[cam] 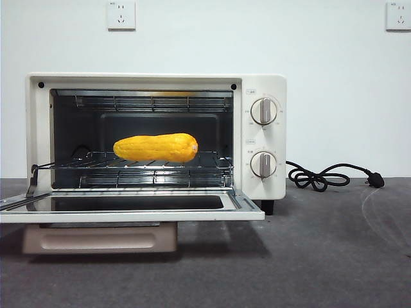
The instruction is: Take the corn from the table,put the corn in the oven
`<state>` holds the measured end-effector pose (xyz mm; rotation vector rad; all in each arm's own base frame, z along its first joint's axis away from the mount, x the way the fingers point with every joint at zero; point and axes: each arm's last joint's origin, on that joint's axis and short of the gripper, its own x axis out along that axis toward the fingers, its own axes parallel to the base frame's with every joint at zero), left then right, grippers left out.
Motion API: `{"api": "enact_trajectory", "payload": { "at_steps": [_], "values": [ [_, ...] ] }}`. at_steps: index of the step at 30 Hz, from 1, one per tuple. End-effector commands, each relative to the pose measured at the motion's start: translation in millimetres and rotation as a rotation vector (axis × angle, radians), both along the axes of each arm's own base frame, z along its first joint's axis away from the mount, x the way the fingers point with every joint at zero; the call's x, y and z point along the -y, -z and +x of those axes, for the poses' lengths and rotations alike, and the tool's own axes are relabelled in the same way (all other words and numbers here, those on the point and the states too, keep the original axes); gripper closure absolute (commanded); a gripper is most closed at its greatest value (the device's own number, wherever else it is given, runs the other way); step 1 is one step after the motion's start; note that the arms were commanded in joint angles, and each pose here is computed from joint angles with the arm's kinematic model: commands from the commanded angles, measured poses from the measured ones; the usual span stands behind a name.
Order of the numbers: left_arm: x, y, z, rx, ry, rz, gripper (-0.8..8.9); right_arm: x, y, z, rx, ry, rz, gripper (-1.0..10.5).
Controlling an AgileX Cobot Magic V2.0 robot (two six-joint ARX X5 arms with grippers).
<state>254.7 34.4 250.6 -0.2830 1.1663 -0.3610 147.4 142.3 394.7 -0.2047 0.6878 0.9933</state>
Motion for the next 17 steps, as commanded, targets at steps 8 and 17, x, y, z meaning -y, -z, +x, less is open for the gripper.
{"api": "enact_trajectory", "payload": {
  "at_steps": [8,17],
  "values": [
    [-5,58,24,-0.221,0.010,-0.042,8.22,-2,1,1,0.010,-0.023,-0.006,9.5],
    [-5,82,27,-0.350,0.025,-0.065,8.22,-2,1,1,0.013,-0.021,-0.006,9.5]
  ]
}}
